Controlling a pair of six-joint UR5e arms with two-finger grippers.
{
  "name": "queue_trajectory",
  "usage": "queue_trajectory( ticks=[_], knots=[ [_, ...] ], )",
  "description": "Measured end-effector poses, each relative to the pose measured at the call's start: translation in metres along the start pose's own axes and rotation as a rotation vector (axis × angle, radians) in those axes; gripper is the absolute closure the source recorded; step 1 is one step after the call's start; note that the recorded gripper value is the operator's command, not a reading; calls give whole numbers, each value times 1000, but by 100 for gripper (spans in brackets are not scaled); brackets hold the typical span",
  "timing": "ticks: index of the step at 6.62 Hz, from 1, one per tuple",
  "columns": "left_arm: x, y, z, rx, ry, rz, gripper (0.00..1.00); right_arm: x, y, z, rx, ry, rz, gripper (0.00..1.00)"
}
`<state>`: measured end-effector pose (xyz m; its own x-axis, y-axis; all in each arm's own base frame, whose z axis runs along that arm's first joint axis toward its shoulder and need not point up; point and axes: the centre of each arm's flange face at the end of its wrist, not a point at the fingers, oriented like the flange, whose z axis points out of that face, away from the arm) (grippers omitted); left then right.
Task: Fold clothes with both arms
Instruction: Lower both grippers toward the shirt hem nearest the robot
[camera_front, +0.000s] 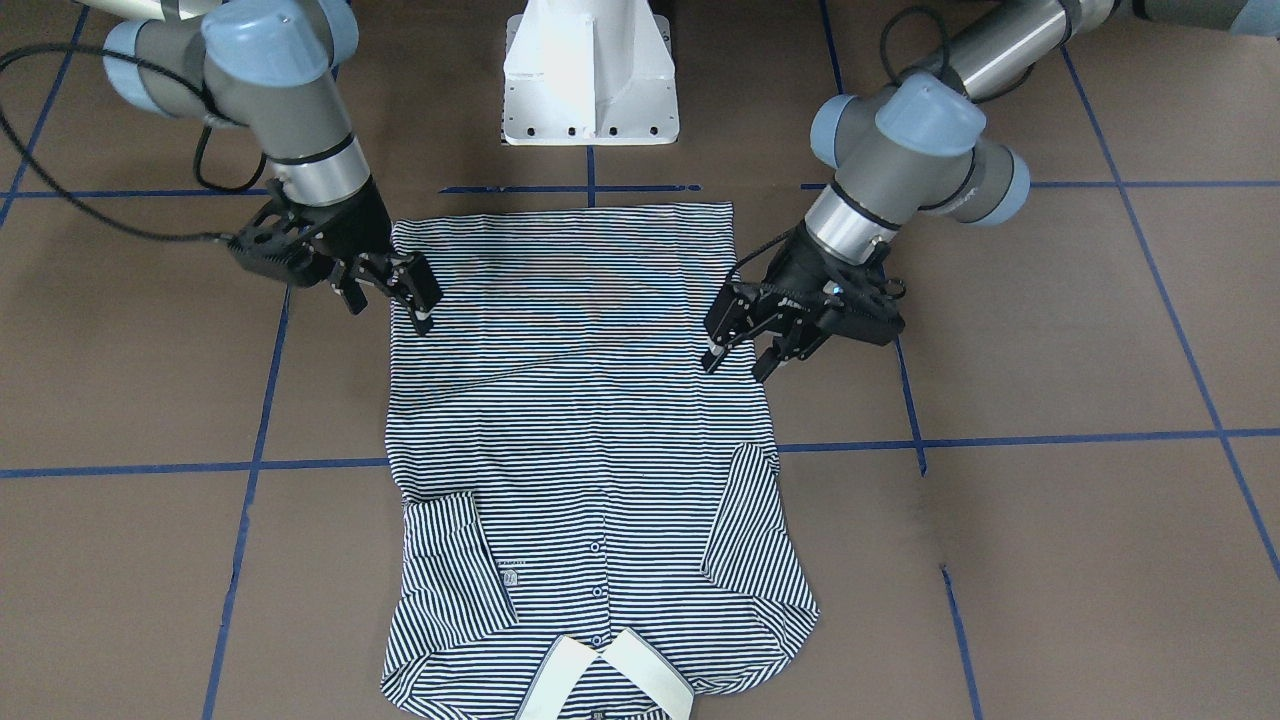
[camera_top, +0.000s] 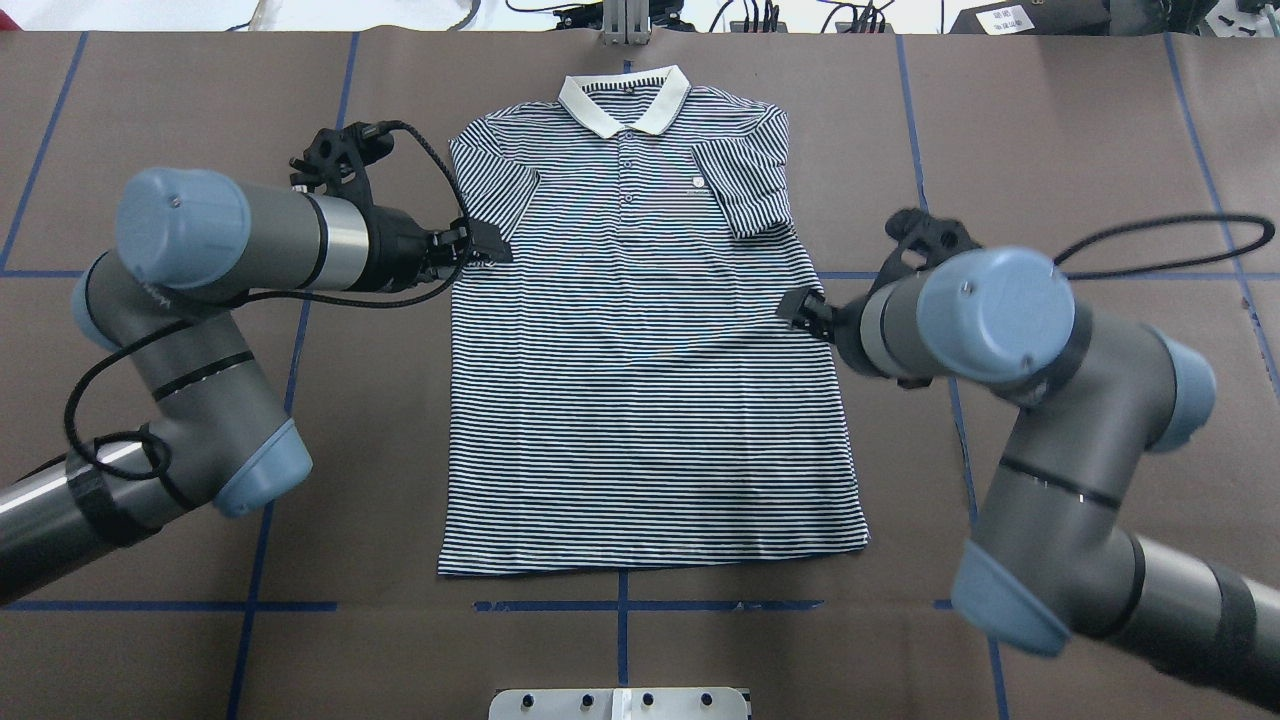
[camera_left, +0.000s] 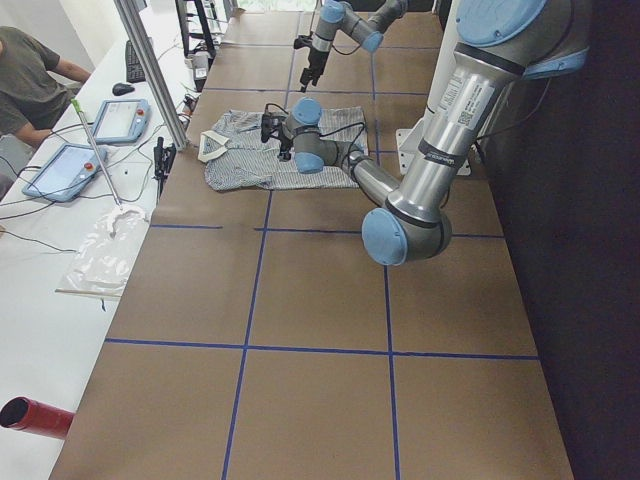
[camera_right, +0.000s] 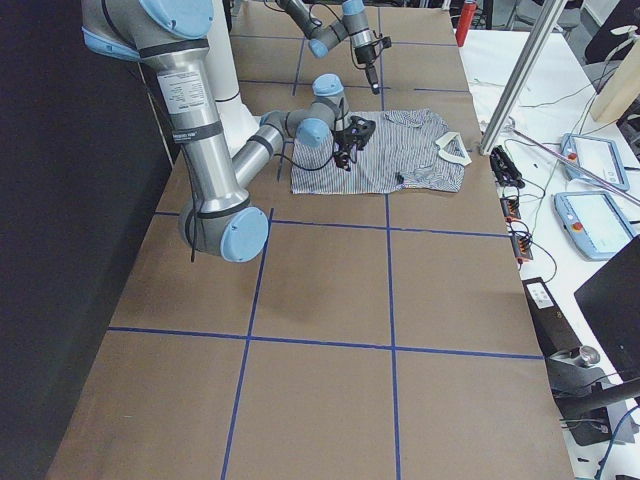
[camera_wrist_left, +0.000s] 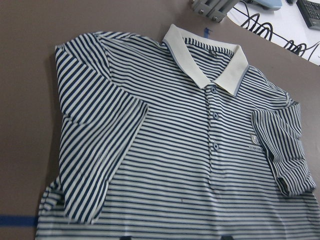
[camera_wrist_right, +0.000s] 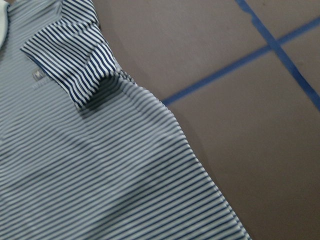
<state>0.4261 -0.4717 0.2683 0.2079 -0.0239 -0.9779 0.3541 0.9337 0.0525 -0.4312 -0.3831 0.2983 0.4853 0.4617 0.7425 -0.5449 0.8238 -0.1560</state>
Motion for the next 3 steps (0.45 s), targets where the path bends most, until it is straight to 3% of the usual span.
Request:
queue_trajectory(
  ticks=[2,3],
  knots=[
    [4,49,-22,-99,40,-24,5,45,94,13,36,62,46,17],
    [0,59,-21,-135,35,-42,5,63,121,21,55,94,60,18]
  ],
)
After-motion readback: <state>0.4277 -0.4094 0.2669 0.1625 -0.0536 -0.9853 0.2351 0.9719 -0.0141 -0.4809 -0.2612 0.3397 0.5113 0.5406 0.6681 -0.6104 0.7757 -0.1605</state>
